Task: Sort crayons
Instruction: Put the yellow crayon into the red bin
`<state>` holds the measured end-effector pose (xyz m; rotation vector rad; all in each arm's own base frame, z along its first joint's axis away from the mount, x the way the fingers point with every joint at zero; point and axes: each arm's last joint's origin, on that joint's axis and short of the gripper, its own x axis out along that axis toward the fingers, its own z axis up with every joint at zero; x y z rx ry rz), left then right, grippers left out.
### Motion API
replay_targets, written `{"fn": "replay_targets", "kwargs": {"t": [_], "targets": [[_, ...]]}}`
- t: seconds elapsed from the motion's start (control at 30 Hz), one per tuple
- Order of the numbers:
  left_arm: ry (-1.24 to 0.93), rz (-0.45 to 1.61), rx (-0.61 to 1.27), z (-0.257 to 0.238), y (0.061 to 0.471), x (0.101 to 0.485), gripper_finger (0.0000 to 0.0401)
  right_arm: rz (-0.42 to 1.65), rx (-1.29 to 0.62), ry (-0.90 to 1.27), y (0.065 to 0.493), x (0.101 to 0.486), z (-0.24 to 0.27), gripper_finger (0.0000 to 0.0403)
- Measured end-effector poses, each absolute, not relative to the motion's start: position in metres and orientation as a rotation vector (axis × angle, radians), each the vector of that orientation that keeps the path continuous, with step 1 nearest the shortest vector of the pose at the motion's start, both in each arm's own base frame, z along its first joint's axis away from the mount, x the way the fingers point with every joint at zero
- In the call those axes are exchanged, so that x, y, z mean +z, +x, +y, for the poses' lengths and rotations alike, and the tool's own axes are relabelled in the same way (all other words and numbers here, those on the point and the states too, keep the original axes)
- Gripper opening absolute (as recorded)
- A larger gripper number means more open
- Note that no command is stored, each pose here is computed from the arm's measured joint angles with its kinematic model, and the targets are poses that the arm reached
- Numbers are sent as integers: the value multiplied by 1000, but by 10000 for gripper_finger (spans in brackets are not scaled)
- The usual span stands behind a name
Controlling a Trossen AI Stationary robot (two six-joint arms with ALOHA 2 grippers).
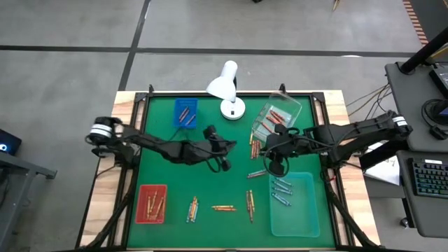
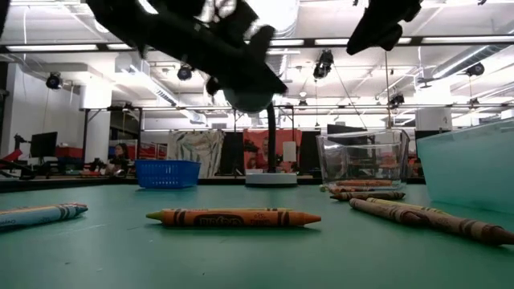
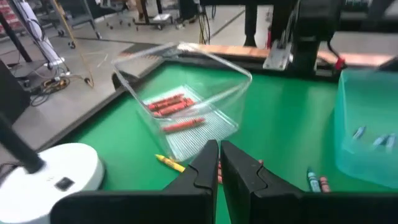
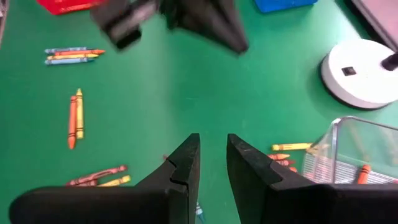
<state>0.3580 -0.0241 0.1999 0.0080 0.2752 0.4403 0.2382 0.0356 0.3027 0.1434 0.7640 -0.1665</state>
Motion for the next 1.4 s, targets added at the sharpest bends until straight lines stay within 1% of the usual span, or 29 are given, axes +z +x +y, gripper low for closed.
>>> {"fn": "replay_targets", "kwargs": {"t": [0.1, 0.33, 0.47, 0.6, 0.83, 1.0, 1.17, 1.4], "targets": [[18, 289, 443, -25, 373, 183, 1, 757, -207, 125, 234, 300, 34, 68], [-3, 207, 459, -19, 391, 142, 6, 718, -216, 127, 232, 295, 33, 68], [-10, 199, 485, -9, 395, 121, 22, 701, -216, 110, 234, 294, 33, 68], [-20, 199, 504, -1, 398, 107, 47, 672, -218, 98, 236, 293, 33, 68], [-23, 199, 522, 8, 412, 97, 102, 656, -292, 75, 236, 291, 31, 68], [-30, 193, 545, 15, 419, 95, 130, 654, -316, 88, 236, 290, 30, 68], [-41, 211, 567, 24, 422, 85, 143, 655, -324, 108, 236, 288, 30, 68], [-50, 218, 552, 26, 428, 77, 144, 636, -339, 112, 237, 290, 30, 68]]}}
